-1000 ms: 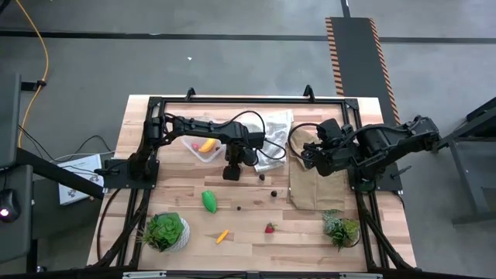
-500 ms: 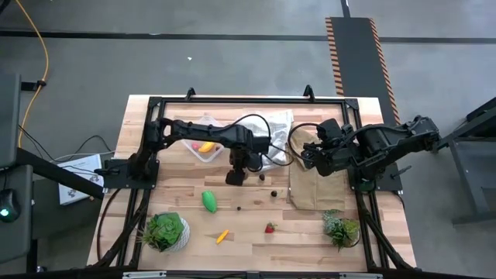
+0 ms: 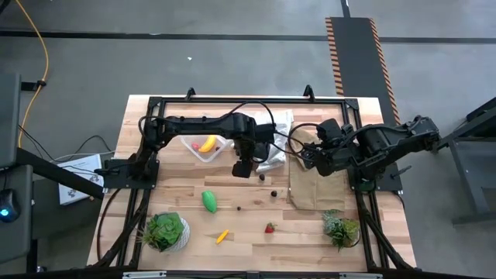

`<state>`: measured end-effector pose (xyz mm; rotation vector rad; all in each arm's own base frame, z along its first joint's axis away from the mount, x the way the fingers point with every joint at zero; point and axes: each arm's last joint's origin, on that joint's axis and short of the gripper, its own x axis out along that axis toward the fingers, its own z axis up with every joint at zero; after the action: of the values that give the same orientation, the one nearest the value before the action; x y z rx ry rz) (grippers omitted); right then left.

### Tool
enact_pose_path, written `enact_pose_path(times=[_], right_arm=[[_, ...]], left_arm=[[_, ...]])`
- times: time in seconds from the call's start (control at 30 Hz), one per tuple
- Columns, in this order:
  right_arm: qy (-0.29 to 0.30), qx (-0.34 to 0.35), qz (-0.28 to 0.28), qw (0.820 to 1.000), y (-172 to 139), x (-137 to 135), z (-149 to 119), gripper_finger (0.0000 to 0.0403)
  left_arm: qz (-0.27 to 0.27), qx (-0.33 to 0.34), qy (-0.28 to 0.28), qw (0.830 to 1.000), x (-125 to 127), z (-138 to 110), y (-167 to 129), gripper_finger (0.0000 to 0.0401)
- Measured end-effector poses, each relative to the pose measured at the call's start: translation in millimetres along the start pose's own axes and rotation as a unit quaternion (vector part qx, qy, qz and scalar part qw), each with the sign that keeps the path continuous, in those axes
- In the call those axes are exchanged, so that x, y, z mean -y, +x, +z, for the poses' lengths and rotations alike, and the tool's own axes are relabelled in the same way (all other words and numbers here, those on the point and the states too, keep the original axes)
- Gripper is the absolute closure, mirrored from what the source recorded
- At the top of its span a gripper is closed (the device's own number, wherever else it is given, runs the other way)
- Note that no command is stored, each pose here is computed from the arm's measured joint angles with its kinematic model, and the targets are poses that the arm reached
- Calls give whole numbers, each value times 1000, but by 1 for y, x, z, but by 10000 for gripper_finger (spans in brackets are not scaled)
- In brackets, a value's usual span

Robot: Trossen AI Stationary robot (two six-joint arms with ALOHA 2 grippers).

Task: Pick and placing Produce into tupperware
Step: Put the brown kiwi into the transparent bin

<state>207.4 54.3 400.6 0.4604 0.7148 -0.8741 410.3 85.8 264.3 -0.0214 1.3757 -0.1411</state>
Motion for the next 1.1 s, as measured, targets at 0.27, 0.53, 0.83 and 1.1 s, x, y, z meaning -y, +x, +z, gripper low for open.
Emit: enact_pose_path(times=[0.27, 0.53, 0.83, 1.1], right_arm=[[5, 5, 10, 1000, -5, 7, 2, 148], [15, 24, 21, 999, -13, 17, 6, 148], [19, 31, 21, 999, -15, 19, 7, 148], [28, 33, 27, 999, -15, 18, 8, 148]], left_arm=[[12, -8, -12, 1000, -7, -3, -11, 184], [19, -3, -25, 1000, -17, -12, -30, 180], [48, 48, -65, 996, -39, -39, -79, 179], [87, 111, -115, 983, -59, -77, -133, 178]])
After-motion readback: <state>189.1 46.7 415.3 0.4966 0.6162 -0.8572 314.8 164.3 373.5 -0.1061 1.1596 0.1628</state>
